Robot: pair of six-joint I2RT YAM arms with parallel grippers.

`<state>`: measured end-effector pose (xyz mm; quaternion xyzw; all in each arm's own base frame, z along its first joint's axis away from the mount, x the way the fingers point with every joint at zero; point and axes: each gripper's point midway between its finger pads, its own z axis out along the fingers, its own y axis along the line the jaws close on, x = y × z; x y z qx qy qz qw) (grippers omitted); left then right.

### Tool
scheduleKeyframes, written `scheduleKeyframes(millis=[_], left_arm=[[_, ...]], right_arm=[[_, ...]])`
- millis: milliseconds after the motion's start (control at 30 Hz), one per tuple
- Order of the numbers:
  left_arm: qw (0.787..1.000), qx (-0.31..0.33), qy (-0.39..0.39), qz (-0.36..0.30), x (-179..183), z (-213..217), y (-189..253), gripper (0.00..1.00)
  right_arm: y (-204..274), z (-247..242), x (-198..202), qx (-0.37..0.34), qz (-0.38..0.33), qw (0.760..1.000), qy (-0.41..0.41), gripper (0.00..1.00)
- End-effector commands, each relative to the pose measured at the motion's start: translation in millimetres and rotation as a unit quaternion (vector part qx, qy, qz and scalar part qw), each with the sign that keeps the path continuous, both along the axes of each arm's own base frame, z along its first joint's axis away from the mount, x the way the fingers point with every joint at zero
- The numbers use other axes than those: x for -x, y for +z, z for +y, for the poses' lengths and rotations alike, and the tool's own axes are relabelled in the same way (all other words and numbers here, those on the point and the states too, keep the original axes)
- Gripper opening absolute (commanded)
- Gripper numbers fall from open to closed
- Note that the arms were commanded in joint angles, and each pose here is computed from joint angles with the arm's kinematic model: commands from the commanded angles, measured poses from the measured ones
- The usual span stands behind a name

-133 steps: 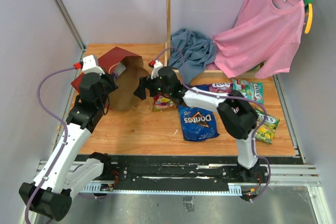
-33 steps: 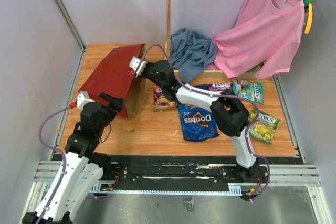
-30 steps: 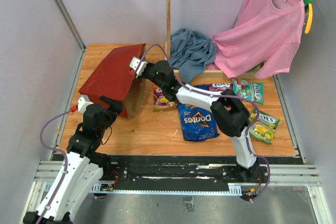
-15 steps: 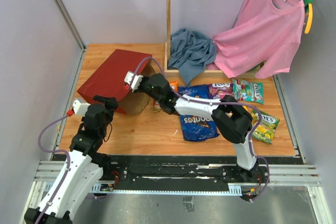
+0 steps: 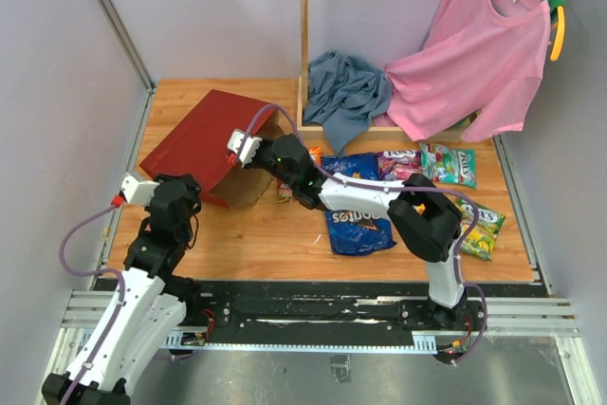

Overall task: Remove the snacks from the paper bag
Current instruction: Adjust the paper bag at the center of the board.

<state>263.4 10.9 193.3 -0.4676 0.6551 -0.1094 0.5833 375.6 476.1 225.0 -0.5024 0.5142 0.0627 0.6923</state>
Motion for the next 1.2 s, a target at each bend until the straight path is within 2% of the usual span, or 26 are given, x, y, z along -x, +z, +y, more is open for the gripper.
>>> scheduleKeyframes(millis=[0,333,467,800,867,933,1100,1167], left_arm=[[0.999,-0.021,0.035,-0.016,-3.6,13.7,13.8,0.40],[1.000,-0.017,0.007,0.016,-17.1,3.1,-1.6,0.58],[1.000,-0.012,0.001,0.028,-21.8,1.8,-9.2,0.57],[1.000,-0.014,0.012,0.022,-28.2,10.2,-7.5,0.39],[0.999,-0.016,0.015,0.023,-29.7,12.8,-8.5,0.33],[0.999,-0.017,0.019,0.028,-31.4,16.0,-11.3,0.22],[0.999,-0.016,0.024,0.041,-36.5,22.1,-23.3,0.06],[0.998,-0.016,0.028,0.045,-38.5,26.2,-26.7,0.02]], right_arm=[[21.8,0.2,10.3,-0.025,-0.013,1.000,0.001,0.01],[19.0,-3.3,9.8,-0.018,-0.015,1.000,-0.005,0.01],[17.3,-4.2,9.8,-0.016,-0.016,1.000,-0.007,0.01],[15.4,-6.6,8.3,-0.013,-0.017,1.000,-0.013,0.01],[15.1,-7.2,7.3,-0.013,-0.016,1.000,-0.017,0.01],[14.3,-8.0,6.3,-0.013,-0.013,1.000,-0.021,0.01],[14.2,-10.2,4.2,-0.015,-0.005,0.999,-0.034,0.01],[13.6,-11.0,3.7,-0.014,-0.002,0.999,-0.038,0.01]])
